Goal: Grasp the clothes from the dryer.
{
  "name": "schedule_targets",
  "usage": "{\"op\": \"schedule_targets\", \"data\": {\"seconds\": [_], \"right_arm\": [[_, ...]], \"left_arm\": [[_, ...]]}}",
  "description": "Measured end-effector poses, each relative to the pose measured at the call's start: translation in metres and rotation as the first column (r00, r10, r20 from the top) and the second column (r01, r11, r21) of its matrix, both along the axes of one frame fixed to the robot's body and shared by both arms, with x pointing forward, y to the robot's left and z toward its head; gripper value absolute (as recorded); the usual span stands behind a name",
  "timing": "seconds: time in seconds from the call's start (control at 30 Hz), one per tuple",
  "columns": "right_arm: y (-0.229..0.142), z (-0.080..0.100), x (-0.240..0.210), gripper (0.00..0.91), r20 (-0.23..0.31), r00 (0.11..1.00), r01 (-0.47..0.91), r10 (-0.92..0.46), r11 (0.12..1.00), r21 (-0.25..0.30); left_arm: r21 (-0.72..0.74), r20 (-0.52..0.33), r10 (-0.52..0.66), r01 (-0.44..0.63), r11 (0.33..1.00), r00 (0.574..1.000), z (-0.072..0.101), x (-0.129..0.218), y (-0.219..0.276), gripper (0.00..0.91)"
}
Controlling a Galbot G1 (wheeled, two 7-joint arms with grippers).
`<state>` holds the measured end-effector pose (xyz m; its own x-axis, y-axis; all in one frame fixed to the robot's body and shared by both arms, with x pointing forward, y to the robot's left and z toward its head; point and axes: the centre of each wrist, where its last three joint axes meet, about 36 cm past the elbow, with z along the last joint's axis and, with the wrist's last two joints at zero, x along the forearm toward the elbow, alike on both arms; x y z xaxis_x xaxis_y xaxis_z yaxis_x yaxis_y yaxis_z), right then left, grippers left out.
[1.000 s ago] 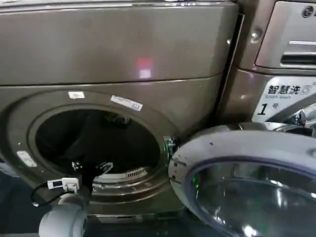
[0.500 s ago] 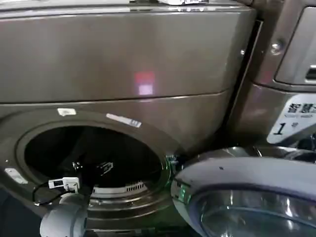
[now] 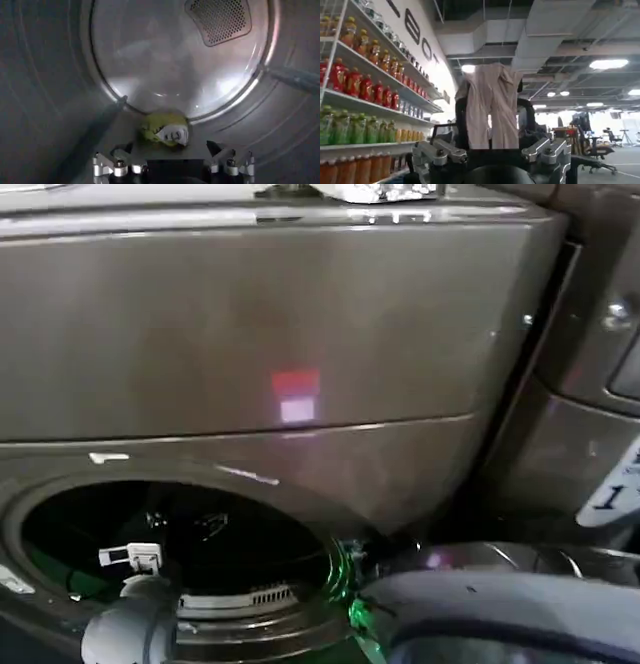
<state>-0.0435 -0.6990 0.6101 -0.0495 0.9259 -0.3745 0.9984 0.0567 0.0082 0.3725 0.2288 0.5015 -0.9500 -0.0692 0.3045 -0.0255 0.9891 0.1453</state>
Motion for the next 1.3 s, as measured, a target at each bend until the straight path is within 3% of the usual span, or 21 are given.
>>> {"op": "schedule_targets", "data": {"seconds": [0.3,0.73,1.07,1.3], "right_arm": [[-0.002,-0.006,0.007,0.907,-0.003,1.0,-0.013,0.013,1.0,0.002],[-0.004,-0.013,0.018,0.907,-0.001,0.999,-0.034,0.034,0.999,0.01],[-0.007,-0.014,0.023,0.907,-0.002,0.999,-0.043,0.043,0.999,0.012],[-0.009,-0.016,0.029,0.907,0.0,0.999,-0.052,0.052,0.999,0.015]], "left_arm": [[0.002,-0.027,0.021,-0.021,1.0,0.999,-0.015,0.061,0.006,0.907],[0.033,0.093,0.027,-0.03,0.999,0.995,-0.016,0.186,0.022,0.907],[0.034,0.114,-0.01,0.006,0.999,0.993,-0.021,0.274,0.029,0.907],[0.051,0.104,-0.046,0.041,0.998,0.993,-0.027,0.318,0.031,0.907]]}}
